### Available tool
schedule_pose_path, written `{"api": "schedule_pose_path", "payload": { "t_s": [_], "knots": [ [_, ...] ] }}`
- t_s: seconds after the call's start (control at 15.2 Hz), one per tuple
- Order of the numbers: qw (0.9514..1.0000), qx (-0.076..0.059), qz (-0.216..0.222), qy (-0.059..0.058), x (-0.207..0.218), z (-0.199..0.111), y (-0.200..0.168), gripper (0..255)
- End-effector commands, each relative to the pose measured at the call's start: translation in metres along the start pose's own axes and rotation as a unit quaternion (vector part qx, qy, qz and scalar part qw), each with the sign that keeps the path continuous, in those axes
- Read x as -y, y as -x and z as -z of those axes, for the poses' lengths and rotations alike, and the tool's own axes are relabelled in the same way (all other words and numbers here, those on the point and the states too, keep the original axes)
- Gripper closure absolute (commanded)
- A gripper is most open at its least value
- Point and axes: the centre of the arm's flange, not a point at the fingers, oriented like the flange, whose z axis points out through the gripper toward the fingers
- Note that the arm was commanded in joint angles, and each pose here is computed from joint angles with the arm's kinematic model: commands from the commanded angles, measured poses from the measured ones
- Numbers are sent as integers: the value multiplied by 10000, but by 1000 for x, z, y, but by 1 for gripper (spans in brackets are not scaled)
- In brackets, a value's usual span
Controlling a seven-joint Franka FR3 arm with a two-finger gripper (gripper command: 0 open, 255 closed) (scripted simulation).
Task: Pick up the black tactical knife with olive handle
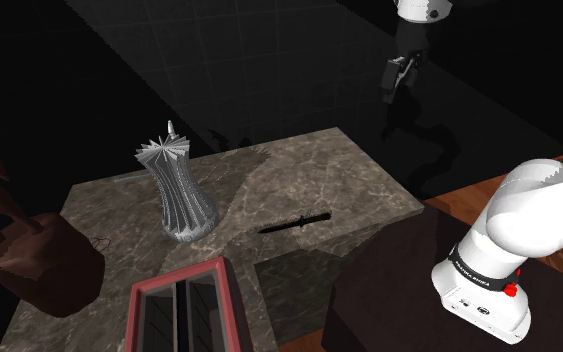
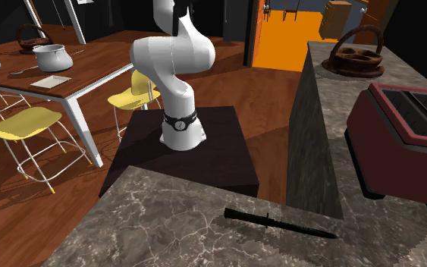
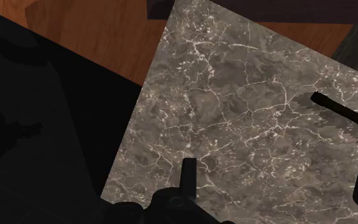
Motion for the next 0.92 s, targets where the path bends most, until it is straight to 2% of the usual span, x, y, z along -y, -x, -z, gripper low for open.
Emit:
{"api": "schedule_pose_path", "payload": {
  "t_s": [0.0, 0.4, 0.59, 0.86],
  "knots": [
    [10000, 0, 0, 0, 0, 0, 0, 0],
    [9970, -185, 729, -186, 35, -63, -21, 0],
    [9932, -278, 1092, -278, 54, -93, -30, 0],
    [9859, -400, 1574, -401, 81, -133, -42, 0]
  ]
}}
